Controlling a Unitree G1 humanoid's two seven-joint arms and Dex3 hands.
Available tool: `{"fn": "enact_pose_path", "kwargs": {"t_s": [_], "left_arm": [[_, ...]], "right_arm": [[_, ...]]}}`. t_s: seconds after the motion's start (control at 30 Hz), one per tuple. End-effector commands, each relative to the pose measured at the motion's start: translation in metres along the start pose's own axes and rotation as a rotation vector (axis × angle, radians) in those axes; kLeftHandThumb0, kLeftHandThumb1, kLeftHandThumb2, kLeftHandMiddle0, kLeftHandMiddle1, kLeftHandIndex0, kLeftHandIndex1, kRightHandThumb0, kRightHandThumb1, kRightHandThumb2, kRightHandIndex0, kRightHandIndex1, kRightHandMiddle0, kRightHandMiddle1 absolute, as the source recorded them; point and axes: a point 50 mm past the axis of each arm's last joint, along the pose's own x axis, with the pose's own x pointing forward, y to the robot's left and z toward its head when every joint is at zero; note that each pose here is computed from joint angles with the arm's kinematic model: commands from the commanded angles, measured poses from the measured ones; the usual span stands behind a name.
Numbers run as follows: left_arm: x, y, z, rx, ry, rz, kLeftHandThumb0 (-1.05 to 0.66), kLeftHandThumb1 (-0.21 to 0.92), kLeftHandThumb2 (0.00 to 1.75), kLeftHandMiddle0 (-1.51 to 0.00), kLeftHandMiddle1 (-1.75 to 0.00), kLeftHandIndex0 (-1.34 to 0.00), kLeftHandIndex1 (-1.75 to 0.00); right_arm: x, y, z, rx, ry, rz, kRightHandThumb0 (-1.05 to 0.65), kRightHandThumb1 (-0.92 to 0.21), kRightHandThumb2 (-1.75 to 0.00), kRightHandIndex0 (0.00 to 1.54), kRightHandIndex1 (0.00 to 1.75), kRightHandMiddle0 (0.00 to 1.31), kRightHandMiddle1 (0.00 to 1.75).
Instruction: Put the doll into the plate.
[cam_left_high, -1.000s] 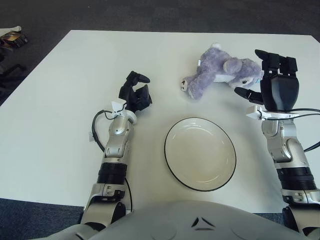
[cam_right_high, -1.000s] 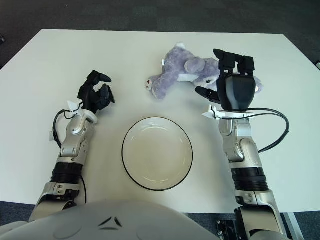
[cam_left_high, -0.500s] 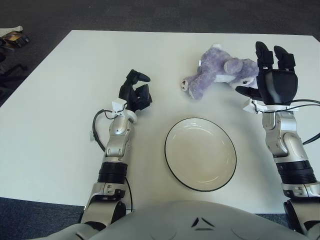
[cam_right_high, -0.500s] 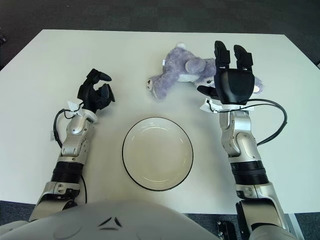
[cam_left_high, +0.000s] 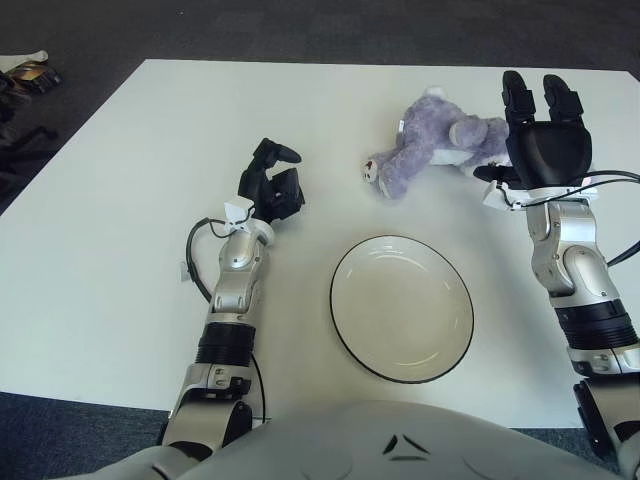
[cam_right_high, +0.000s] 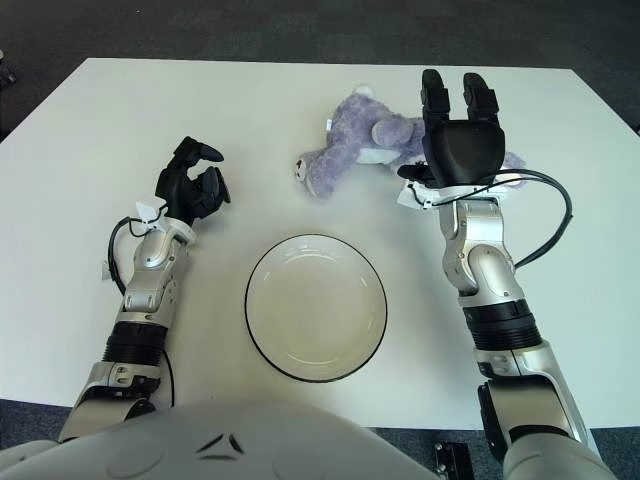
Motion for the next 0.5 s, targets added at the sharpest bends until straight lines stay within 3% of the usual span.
{"fn": "enact_pose_path", "kwargs": {"t_s": [0.0,0.27,0.47], "left_arm": [[-0.015,0.004,-0.02,0.001,0.094,0.034,-0.39,0.66,0.88,-1.12,-1.75,-0.35,-1.75],[-0.014,0.003,-0.02,-0.012,0.111,0.035,-0.39,0.66,0.88,-1.13,-1.75,-0.35,-1.75],[-0.014,0.003,-0.02,-0.014,0.118,0.034,-0.39,0.66,0.88,-1.13,-1.75,-0.35,-1.75]], "right_arm": [[0.004,-0.008,0.004,-0.06,-0.029,-0.013,-0.96,-0.68,-0.47,0.07,0.04,0.0,0.0],[0.011,-0.01,0.011,-0.095,-0.06,0.05,-1.0,-0.76,-0.38,0.05,0.01,0.0,0.0],[0.018,-0.008,0.014,-0.058,-0.094,0.103,-0.99,-0.76,-0.35,0.07,0.02,0.0,0.0]]}}
